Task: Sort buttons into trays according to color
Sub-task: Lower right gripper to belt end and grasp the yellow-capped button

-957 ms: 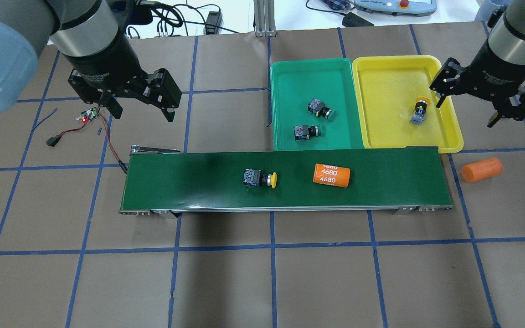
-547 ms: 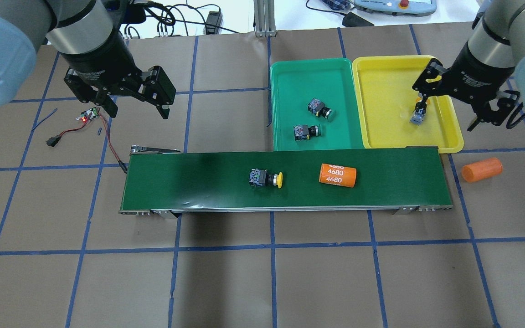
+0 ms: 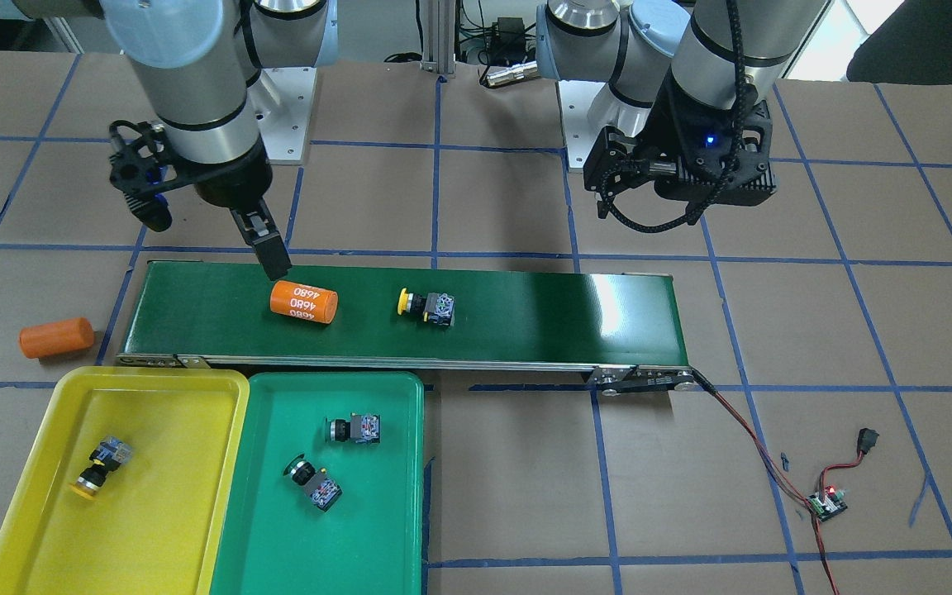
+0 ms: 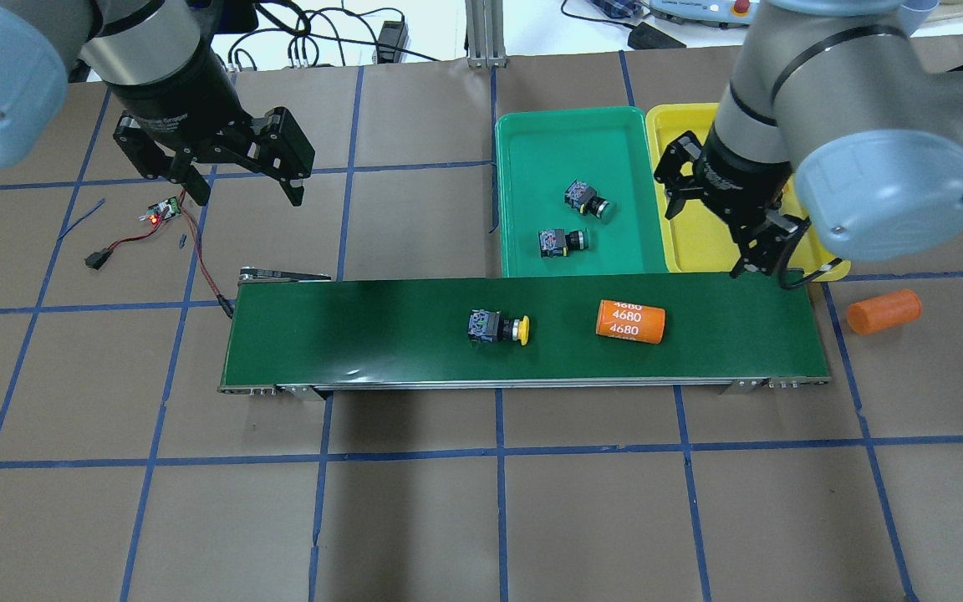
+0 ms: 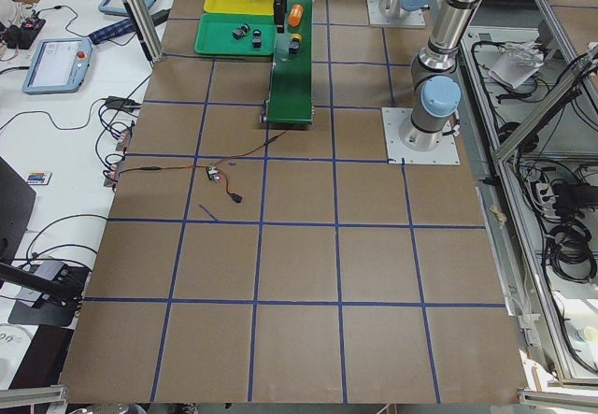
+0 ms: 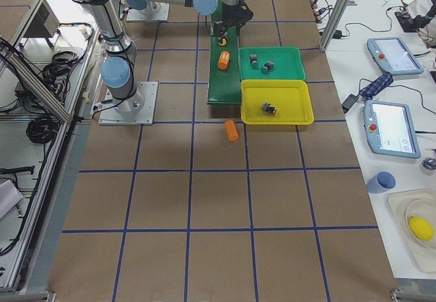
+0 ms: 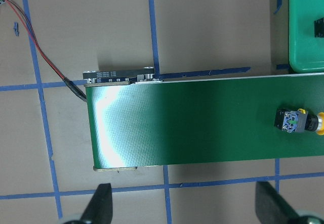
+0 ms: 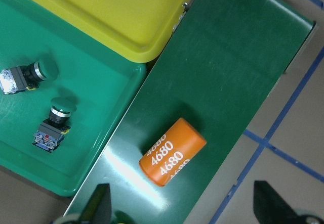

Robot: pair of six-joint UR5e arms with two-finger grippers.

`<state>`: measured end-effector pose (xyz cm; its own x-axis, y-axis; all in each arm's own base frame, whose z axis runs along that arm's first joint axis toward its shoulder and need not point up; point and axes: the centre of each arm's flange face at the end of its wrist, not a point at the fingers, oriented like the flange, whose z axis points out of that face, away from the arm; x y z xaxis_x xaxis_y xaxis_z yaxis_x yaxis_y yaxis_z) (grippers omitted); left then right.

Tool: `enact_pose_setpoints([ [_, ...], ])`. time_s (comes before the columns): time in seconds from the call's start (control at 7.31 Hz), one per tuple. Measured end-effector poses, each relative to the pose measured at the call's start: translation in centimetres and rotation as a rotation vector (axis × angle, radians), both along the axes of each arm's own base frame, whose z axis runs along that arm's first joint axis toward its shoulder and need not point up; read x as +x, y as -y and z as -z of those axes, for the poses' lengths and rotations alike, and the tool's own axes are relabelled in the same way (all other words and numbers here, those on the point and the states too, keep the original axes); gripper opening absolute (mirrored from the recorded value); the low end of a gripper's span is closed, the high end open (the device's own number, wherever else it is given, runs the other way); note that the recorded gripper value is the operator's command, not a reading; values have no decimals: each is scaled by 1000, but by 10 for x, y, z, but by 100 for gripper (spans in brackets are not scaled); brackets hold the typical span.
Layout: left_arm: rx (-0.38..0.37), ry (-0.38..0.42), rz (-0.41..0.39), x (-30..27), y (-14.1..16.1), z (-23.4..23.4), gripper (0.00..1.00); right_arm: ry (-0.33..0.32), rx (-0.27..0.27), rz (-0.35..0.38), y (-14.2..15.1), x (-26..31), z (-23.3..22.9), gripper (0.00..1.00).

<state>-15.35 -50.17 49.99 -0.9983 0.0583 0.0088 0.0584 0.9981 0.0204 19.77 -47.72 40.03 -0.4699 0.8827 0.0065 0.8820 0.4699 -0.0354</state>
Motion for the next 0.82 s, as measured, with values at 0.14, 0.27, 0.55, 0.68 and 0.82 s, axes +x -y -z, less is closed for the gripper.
enact_pose_setpoints([
  [0.14, 1, 2, 1, 0, 0, 0, 100, 6, -18, 90, 3, 24, 14, 100],
  [0.27, 0, 4, 2, 0, -1, 0, 100, 14, -37, 178, 4, 43, 25, 100],
  [0.55, -1, 7, 0, 1, -3, 0, 100, 16, -33, 293, -3, 54, 48, 100],
  [0.68, 1, 7, -1, 1, -4, 1, 100, 22, -46, 312, -9, 54, 65, 100],
  [0.82, 2, 7, -1, 2, -5, 1, 100, 30, -63, 319, -16, 54, 81, 100],
])
